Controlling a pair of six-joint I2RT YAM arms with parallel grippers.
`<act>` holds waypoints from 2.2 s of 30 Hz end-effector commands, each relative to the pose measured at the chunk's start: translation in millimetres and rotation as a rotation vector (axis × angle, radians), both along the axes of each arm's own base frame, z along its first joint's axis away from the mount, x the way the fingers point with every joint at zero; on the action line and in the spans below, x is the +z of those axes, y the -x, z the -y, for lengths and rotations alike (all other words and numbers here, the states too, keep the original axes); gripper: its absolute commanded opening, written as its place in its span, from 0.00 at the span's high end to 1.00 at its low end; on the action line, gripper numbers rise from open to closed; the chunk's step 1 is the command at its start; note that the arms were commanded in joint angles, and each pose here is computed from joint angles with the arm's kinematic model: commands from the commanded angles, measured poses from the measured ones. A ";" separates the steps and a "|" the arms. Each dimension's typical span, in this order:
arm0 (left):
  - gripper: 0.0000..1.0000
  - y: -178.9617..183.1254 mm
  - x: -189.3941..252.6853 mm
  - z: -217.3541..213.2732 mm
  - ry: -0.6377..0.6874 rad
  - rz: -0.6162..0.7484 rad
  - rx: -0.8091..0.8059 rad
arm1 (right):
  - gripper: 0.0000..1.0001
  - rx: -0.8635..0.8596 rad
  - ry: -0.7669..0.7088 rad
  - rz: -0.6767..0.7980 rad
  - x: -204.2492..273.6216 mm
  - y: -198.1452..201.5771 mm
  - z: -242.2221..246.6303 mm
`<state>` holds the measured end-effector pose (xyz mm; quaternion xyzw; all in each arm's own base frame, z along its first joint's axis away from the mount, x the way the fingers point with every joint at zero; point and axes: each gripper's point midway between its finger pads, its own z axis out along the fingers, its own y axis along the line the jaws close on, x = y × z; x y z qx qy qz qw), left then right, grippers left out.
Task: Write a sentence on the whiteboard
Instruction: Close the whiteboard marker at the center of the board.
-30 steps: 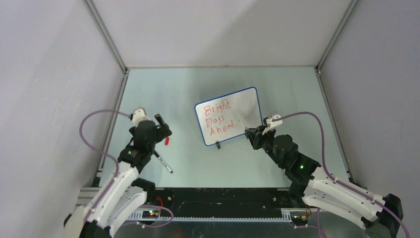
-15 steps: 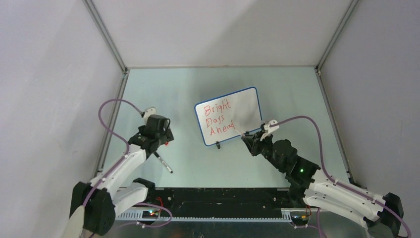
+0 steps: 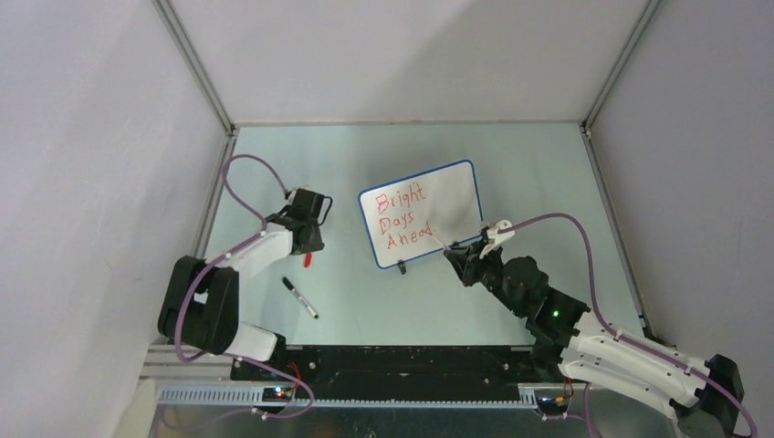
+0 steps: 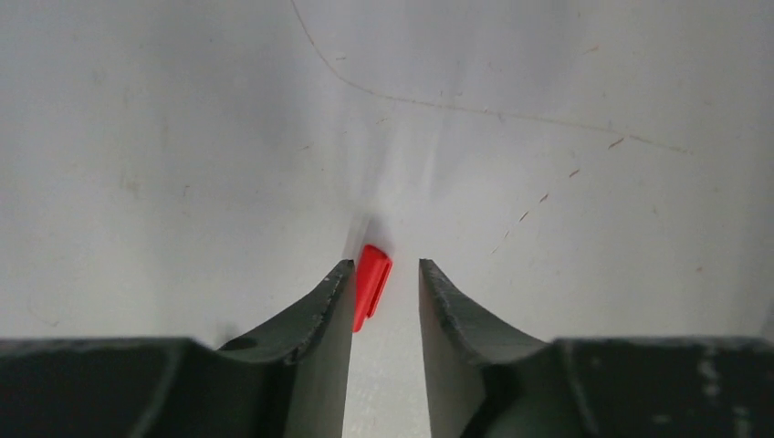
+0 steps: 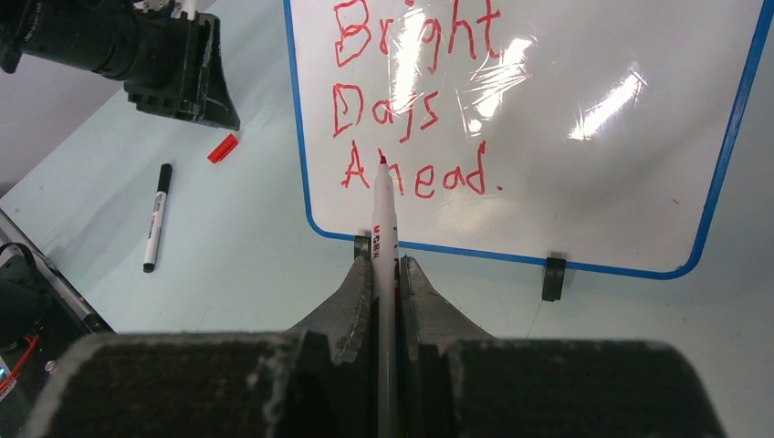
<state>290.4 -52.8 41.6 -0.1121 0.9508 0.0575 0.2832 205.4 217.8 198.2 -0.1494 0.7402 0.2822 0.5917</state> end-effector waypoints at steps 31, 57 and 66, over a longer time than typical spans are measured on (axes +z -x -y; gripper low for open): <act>1.00 10.2 123.8 76.4 0.927 0.474 0.236 | 1.00 0.324 -0.098 0.063 33.3 53.3 -54.0; 1.00 44.3 156.3 97.6 1.375 0.379 0.461 | 1.00 0.277 0.075 0.128 64.3 30.3 -164.1; 1.00 46.8 161.6 101.9 1.427 0.377 0.436 | 1.00 0.274 0.115 0.119 54.2 26.3 -173.1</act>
